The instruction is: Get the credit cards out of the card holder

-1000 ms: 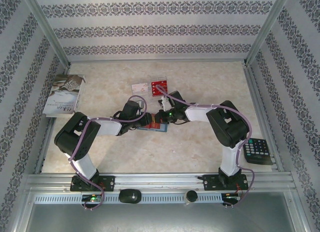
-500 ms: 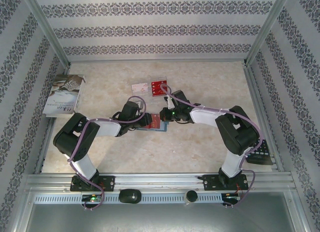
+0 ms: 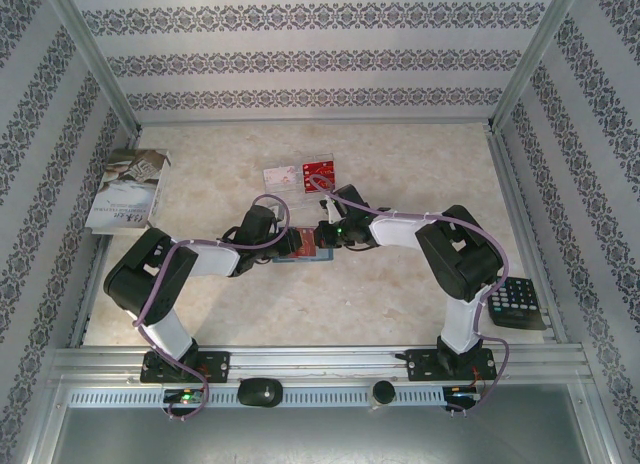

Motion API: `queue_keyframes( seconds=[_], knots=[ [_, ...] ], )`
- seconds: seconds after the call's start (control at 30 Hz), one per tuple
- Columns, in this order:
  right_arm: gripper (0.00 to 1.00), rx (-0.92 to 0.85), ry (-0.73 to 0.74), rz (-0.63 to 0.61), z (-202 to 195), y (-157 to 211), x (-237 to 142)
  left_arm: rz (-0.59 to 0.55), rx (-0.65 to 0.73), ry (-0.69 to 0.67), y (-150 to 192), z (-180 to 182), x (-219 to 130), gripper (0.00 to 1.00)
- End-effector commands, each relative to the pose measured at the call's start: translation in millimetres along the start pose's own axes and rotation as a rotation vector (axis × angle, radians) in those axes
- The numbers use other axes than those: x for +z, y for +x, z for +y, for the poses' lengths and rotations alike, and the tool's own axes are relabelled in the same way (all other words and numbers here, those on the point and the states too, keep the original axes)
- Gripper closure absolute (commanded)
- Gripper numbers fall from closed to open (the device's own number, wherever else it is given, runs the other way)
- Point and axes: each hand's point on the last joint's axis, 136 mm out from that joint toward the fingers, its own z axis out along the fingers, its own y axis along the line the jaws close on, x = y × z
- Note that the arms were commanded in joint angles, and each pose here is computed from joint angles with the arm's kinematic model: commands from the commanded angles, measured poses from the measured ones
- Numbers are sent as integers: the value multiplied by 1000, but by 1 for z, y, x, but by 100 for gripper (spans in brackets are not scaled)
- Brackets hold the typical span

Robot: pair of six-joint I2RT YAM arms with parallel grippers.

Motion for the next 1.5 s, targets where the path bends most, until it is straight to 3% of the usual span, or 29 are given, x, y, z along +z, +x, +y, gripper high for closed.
queue_keyframes(
  seconds=[0.0,0.23,0.47,0.57,0.7,0.8,1.1,1.27,1.47],
  knots=[
    [100,8,32,46,-14,14,11,9,8,-9,5,1,-3,80],
    [100,10,20,44,-9,12,10,19,-3,3,10,3,1,78],
    [100,16,12,21,-5,7,5,3,-1,-6,9,5,-3,100],
    [99,12,-4,-2,2,1,-2,-5,-4,0,8,4,-4,100],
    [91,-6,-38,-91,16,-12,-21,-18,-3,14,6,1,-7,100],
    [84,9,-73,-86,23,-14,-20,-24,-5,28,4,-2,-8,100],
    [86,95,36,26,-19,20,16,-15,-32,37,5,2,-7,100],
    [94,131,145,37,-48,28,13,-34,-33,15,0,8,-17,100],
    [95,143,176,22,-57,28,7,-44,-56,-3,-2,19,-26,100]
  ],
)
